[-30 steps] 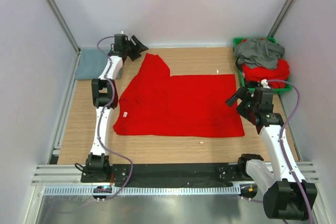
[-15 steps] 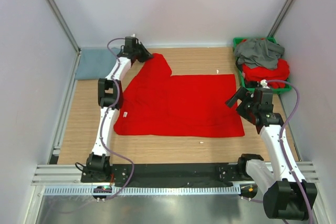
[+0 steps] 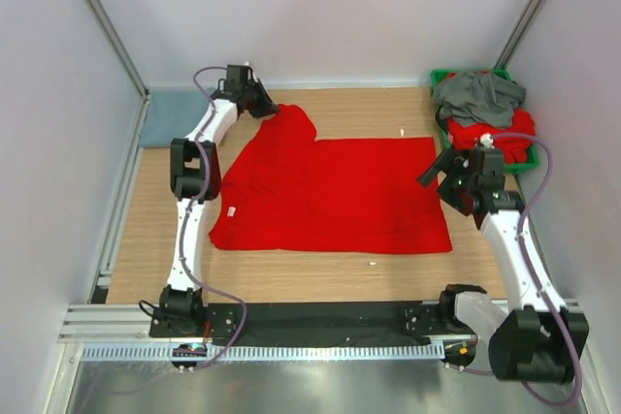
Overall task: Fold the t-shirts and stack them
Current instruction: Fold the tshirt
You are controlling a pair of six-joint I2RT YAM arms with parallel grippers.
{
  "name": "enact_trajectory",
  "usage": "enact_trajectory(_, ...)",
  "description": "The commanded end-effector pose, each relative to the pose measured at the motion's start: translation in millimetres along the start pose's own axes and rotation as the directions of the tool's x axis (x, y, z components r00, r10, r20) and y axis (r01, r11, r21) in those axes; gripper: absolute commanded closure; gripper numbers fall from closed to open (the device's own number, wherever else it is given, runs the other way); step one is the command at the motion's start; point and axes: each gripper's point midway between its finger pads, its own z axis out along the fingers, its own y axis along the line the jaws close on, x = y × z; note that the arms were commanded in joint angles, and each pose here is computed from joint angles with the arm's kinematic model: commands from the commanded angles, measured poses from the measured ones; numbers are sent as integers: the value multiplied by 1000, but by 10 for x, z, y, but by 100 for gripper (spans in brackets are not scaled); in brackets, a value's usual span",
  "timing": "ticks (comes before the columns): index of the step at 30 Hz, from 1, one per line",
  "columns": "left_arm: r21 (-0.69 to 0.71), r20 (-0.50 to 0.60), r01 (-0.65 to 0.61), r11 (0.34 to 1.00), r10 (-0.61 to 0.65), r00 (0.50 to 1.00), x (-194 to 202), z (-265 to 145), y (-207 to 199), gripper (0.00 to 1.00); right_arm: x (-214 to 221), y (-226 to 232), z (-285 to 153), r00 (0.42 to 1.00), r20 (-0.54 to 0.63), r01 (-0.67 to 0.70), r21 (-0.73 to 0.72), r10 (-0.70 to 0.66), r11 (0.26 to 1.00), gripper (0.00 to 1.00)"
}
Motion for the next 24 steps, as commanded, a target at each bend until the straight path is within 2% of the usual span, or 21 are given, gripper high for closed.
enact_trajectory(1, 50, 106, -134, 990, 128, 986, -460, -897, -721, 100, -337, 123, 123, 999, 17, 40, 29, -40, 999, 0)
enact_trajectory(3, 2, 57, -139, 990, 139, 989, -300, -1015, -609, 100, -548, 221, 153, 998, 42, 45, 32, -46, 998, 0)
enact_trajectory(9, -63, 4, -178, 982, 179, 984, -62, -1620, -723, 100, -1018, 370, 597, 998, -11, 57, 102, -56, 993, 1)
enact_trajectory(14, -114, -76, -233, 966, 225, 971, 282, -1884, -694, 100, -1344, 555, 927, 997, 1, 73, 125, -73, 990, 8)
enact_trajectory(15, -133, -91, -236, 963, 225, 970, 371, -1960, -643, 100, -1407, 527, 982, 997, 14, 78, 167, -81, 983, 10)
enact_trajectory(16, -132, -105, -237, 963, 224, 969, 443, -1992, -628, 100, -1323, 492, 1177, 996, -33, 89, 193, -85, 977, 11)
enact_trajectory(17, -147, -140, -230, 962, 210, 968, 586, -1994, -524, 100, -1419, 591, 1211, 996, -21, 93, 188, -90, 978, 13)
enact_trajectory(19, -164, -132, -229, 959, 209, 969, 618, -2102, -526, 100, -1347, 553, 1480, 992, -68, 118, 234, -105, 965, 15)
enact_trajectory(20, -175, -154, -227, 958, 201, 967, 680, -2135, -495, 100, -1350, 726, 1526, 988, -74, 152, 229, -138, 962, 16)
enact_trajectory(22, -177, -172, -236, 955, 206, 963, 717, -2191, -506, 100, -1244, 613, 1761, 978, -129, 196, 300, -164, 933, 18)
enact_trajectory(24, -189, -183, -237, 953, 203, 962, 746, -2233, -490, 100, -1317, 690, 1848, 977, -119, 206, 308, -177, 929, 19)
